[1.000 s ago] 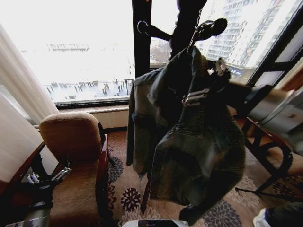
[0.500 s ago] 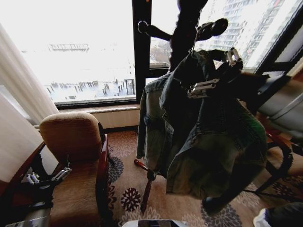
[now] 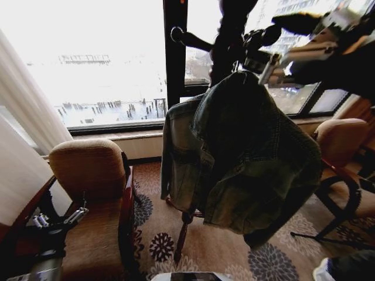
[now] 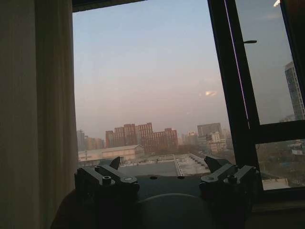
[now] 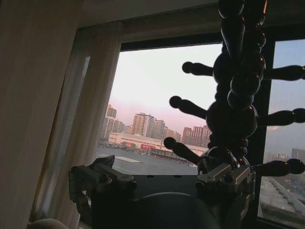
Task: Pick up the clothes from the bed and hang them on the clothes hanger.
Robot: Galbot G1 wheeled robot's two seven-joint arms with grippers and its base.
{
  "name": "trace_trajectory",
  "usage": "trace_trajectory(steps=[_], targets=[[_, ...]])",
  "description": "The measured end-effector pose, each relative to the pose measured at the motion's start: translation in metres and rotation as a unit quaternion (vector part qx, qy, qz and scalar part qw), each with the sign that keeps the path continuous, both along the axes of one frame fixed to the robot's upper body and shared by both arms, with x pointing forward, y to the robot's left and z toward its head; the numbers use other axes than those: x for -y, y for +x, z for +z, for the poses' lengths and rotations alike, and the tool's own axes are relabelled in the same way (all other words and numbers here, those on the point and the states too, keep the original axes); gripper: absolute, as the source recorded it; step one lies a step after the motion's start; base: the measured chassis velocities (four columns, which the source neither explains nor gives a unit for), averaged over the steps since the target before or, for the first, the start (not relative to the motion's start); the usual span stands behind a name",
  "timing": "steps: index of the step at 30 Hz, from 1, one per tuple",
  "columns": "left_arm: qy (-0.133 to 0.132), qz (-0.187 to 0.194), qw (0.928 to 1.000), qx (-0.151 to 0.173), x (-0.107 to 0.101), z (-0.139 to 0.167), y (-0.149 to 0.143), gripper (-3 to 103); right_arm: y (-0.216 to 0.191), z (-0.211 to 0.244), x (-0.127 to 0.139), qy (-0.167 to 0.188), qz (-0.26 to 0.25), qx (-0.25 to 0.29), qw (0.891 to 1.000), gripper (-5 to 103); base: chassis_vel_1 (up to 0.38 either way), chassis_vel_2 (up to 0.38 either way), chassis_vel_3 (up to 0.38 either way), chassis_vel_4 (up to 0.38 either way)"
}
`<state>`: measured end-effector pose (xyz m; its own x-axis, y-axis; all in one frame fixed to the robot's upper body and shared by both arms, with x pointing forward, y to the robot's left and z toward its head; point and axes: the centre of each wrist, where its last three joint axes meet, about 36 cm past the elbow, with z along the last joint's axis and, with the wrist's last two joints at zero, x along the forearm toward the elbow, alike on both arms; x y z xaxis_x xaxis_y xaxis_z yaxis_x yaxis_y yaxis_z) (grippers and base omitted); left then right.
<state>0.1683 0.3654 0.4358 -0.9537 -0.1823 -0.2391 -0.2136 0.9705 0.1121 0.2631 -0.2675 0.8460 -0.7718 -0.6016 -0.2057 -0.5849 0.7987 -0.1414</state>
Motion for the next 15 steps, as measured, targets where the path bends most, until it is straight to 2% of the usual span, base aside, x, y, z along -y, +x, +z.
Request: trace_trajectory(steps=[2, 3, 6, 9, 12, 13, 15], targets=[[0.000, 0.000, 1.0000, 0.000, 0.000, 0.000, 0.000, 100, 0.013, -0.012, -0.003, 0.068, -0.025, -0.052, 0.996, 100, 0.000, 0.000, 0.000, 0.000], [0.000, 0.000, 1.0000, 0.000, 0.000, 0.000, 0.000, 100, 0.013, -0.012, -0.003, 0.068, -0.025, -0.052, 0.996, 100, 0.000, 0.000, 0.000, 0.000], [0.000, 0.000, 1.0000, 0.000, 0.000, 0.000, 0.000, 100, 0.024, -0.027, -0.006, 0.127, -0.063, -0.097, 0.985, 100, 0.000, 0.000, 0.000, 0.000], [0.000, 0.000, 1.0000, 0.000, 0.000, 0.000, 0.000, 100, 0.031, -0.036, -0.007, 0.144, -0.085, -0.118, 0.979, 100, 0.000, 0.000, 0.000, 0.000], [0.000, 0.000, 1.0000, 0.000, 0.000, 0.000, 0.000, 100, 0.040, -0.056, -0.002, 0.175, -0.104, -0.136, 0.969, 100, 0.000, 0.000, 0.000, 0.000], [0.000, 0.000, 1.0000, 0.000, 0.000, 0.000, 0.000, 100, 0.040, -0.056, -0.002, 0.175, -0.104, -0.136, 0.969, 100, 0.000, 0.000, 0.000, 0.000], [0.000, 0.000, 1.0000, 0.000, 0.000, 0.000, 0.000, 100, 0.049, -0.083, 0.003, 0.175, -0.117, -0.153, 0.966, 100, 0.000, 0.000, 0.000, 0.000]])
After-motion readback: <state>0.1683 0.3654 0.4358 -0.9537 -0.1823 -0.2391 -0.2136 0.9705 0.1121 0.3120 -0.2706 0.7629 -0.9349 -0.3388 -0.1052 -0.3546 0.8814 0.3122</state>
